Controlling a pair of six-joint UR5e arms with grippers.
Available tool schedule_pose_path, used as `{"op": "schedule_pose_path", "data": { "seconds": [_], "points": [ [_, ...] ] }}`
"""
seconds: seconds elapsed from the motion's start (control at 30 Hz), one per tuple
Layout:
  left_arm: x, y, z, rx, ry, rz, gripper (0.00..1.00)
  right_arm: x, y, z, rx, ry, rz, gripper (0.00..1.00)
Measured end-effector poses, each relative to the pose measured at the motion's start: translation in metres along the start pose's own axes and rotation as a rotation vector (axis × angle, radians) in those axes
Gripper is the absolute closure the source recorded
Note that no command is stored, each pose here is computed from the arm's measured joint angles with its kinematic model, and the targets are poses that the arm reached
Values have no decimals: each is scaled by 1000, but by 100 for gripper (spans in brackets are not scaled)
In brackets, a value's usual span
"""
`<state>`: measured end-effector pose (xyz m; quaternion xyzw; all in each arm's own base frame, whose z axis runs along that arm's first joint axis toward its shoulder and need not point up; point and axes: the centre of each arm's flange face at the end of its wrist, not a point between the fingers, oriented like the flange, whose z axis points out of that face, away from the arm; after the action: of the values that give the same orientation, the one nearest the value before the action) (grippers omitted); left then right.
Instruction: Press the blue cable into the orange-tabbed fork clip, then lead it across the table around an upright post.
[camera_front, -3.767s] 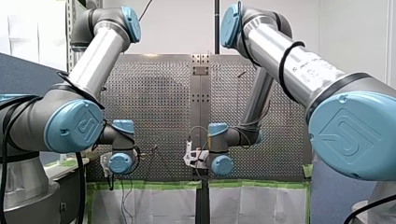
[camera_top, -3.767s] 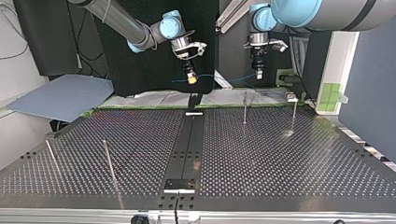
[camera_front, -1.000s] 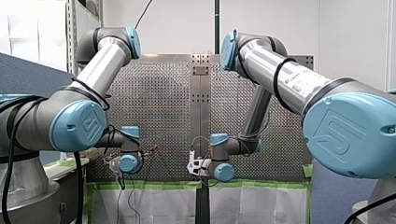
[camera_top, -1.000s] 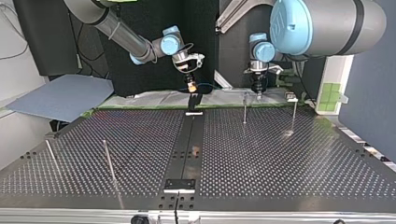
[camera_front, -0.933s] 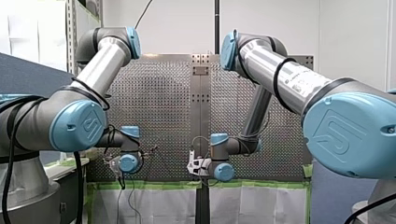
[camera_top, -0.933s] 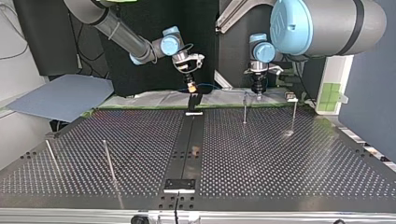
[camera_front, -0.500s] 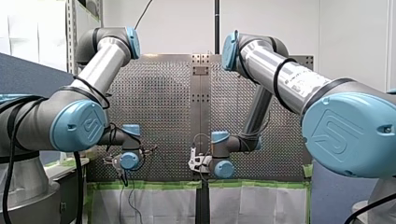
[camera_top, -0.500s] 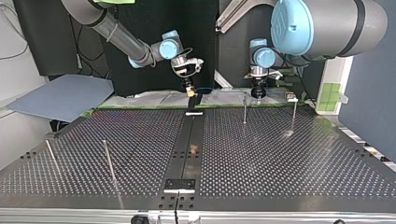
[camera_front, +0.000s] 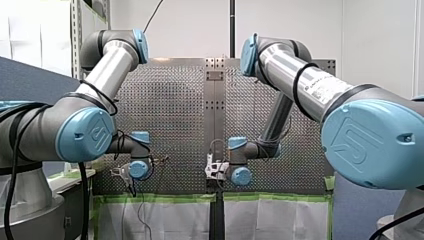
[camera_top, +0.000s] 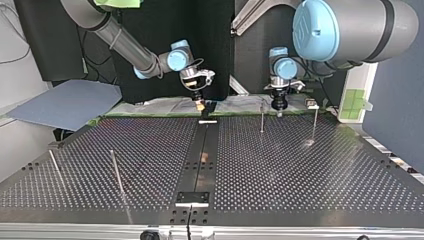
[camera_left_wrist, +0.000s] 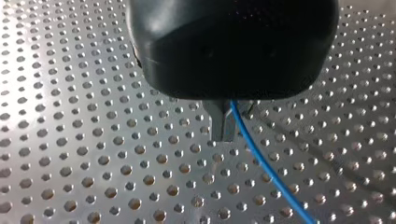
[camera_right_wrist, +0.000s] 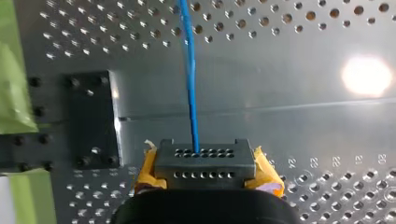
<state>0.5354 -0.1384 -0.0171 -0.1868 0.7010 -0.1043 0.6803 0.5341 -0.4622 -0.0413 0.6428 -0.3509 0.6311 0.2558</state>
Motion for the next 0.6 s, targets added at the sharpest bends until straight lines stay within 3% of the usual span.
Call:
{"op": "schedule_pose_path", "data": {
  "seconds": [0.23,0.43,0.47,0.5,0.57,0.6],
  "points": [
    [-5,3,11,-10,3,1,100,15,17,17,-22,11,0,100],
    [-6,4,12,-4,10,17,100,17,22,19,-29,7,-2,100],
    [-5,4,12,-3,13,24,76,17,23,19,-30,6,-2,100],
    [-5,4,12,-3,15,31,76,17,23,19,-30,5,-3,100],
    [-5,5,11,-6,19,48,58,17,23,19,-30,5,-4,100],
    [-5,5,11,-10,23,56,58,17,23,19,-30,4,-4,100]
  ]
}}
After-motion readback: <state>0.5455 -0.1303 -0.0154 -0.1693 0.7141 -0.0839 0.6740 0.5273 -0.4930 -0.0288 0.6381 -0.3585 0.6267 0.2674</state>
